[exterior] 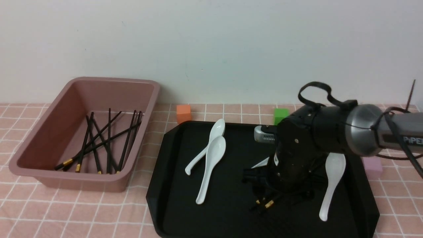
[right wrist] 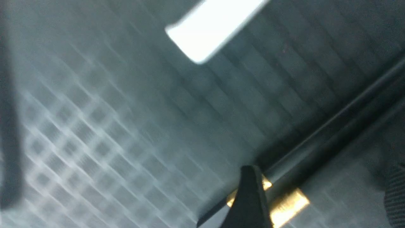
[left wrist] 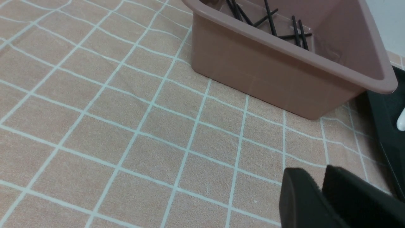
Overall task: On pink tablecloth take chopsticks from black tray and put them in box.
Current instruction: 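Move the gripper over the chopsticks on the black tray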
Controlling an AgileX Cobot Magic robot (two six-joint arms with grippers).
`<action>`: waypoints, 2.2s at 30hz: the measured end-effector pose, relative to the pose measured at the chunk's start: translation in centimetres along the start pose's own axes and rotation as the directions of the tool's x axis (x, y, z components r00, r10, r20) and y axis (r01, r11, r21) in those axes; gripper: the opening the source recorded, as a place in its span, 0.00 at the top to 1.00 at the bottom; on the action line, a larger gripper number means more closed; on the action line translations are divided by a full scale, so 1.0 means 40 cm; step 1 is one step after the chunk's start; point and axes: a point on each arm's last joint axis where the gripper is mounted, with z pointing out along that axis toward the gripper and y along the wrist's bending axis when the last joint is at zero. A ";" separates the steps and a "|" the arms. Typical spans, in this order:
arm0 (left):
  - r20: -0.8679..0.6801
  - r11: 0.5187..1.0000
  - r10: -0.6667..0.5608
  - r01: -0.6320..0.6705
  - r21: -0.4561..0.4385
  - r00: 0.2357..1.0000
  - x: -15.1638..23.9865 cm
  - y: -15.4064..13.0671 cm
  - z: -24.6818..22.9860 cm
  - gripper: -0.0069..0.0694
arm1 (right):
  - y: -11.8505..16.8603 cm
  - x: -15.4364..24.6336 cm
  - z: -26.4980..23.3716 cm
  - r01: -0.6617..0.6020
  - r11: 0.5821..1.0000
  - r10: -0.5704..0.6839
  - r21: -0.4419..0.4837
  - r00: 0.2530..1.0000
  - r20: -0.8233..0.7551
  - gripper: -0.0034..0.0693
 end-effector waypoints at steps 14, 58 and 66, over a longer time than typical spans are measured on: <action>0.000 1.000 0.000 0.000 0.000 1.000 0.000 0.000 0.000 0.73 | 0.004 -0.004 -0.003 -0.020 0.998 0.017 -0.052 0.998 -0.054 0.22; 0.000 1.000 -0.003 0.003 0.001 1.000 0.000 0.000 0.000 0.67 | -0.011 0.001 0.015 -0.031 0.999 0.034 0.037 0.995 -0.092 0.75; 0.000 1.000 -0.003 0.003 0.001 1.000 0.000 0.000 0.000 0.67 | -0.016 0.014 0.012 -0.002 0.998 0.011 0.060 0.989 -0.148 0.75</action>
